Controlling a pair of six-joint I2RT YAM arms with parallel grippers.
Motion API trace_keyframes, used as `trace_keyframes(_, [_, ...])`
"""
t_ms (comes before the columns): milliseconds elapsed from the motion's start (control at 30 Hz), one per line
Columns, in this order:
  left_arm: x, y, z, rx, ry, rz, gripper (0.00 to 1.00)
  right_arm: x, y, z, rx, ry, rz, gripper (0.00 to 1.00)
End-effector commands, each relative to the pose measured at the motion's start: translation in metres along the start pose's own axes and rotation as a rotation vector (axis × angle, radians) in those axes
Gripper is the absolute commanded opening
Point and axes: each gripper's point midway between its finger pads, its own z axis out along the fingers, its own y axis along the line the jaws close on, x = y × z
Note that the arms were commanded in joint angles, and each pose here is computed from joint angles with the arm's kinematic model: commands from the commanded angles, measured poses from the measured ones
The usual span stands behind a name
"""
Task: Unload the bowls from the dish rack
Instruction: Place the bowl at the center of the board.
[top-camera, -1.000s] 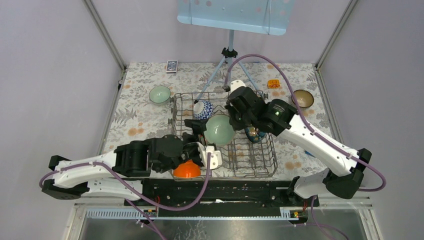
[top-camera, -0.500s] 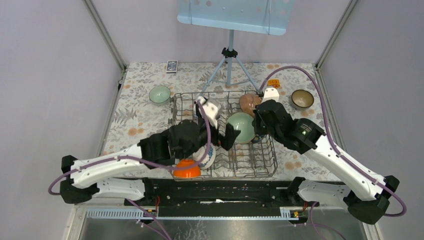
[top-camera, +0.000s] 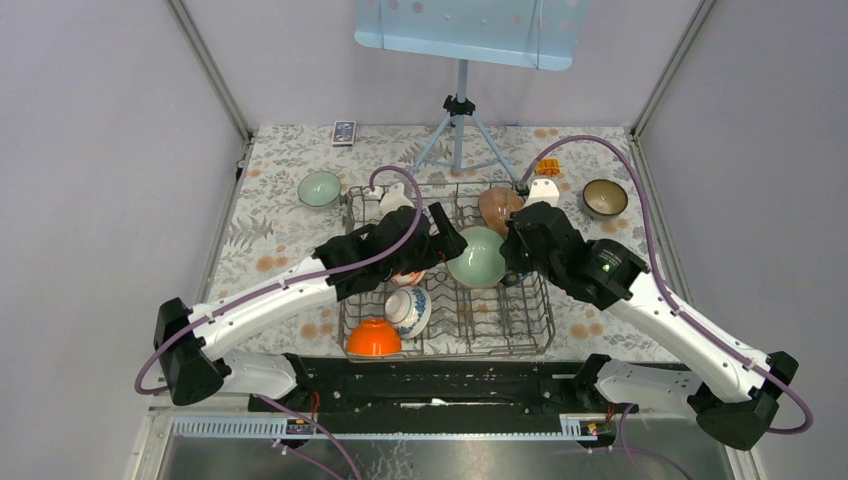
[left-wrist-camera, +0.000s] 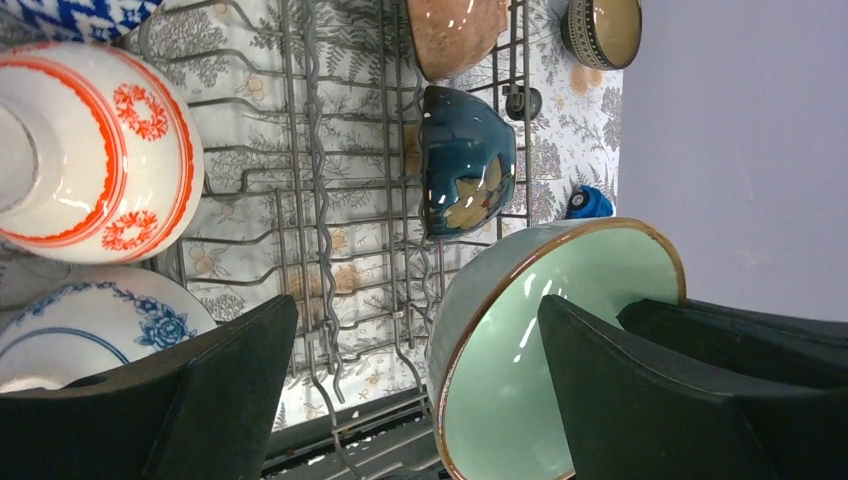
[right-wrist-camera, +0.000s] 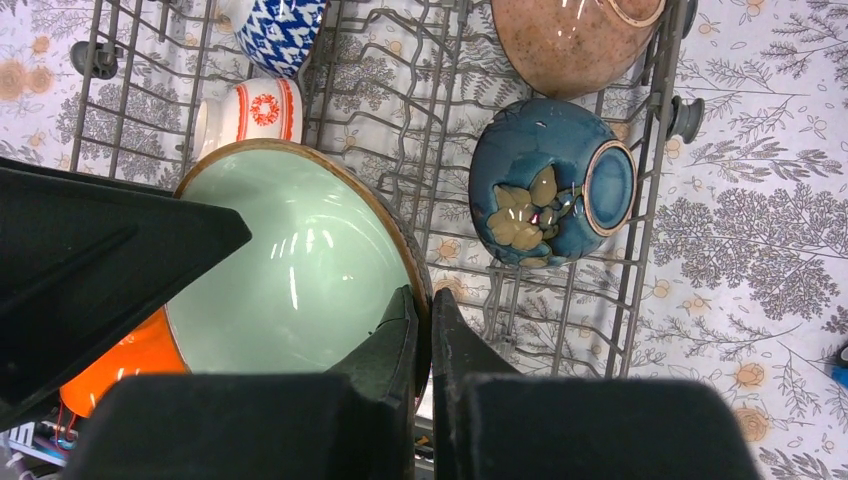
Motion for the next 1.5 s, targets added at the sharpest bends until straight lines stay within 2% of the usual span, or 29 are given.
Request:
trace_keyframes(0, [-0.007, -0.012, -0.006, -0.005, 0.000, -0.099, 0.91, -0.032, 0.018, -0.004, -0.058, -0.110, 0.092, 0.00])
trace_keyframes(200, [-0.006, -0.010, -0.005, -0.010, 0.000, -0.086, 0.59, -0.033, 0.020, 0.000, -0.060, -0.112, 0.099, 0.00])
trace_keyframes(367, [-0.007, -0.012, -0.006, -0.001, 0.001, -0.072, 0.44, -0.031, 0.022, 0.003, -0.064, -0.107, 0.102, 0.00])
trace_keyframes(600, [-0.004, -0.013, -0.005, 0.008, 0.012, -0.063, 0.33, -0.030, 0.022, 0.004, -0.065, -0.104, 0.107, 0.00])
trace_keyframes(933, [-0.003, -0.014, -0.007, 0.017, 0.012, -0.054, 0.06, -0.028, 0.023, 0.005, -0.070, -0.097, 0.106, 0.00])
trace_keyframes(967, [-0.004, -0.014, -0.007, 0.018, 0.011, -0.053, 0.00, -0.027, 0.024, 0.005, -0.072, -0.094, 0.105, 0.00])
trace_keyframes(1100, [-0.005, -0.018, -0.008, 0.035, 0.009, -0.038, 0.00, -0.025, 0.028, 0.005, -0.095, -0.079, 0.093, 0.00])
trace_keyframes(1133, [-0.006, -0.019, -0.008, 0.042, 0.007, -0.033, 0.00, -0.025, 0.029, 0.004, -0.105, -0.077, 0.093, 0.03])
trace_keyframes(1300, [-0.011, -0.027, -0.013, 0.082, -0.009, 0.004, 0.00, -0.026, 0.036, -0.003, -0.150, -0.068, 0.086, 0.40])
trace_keyframes(1467, [-0.016, -0.035, -0.017, 0.127, -0.026, 0.030, 0.00, -0.029, 0.040, -0.010, -0.180, -0.069, 0.090, 0.55])
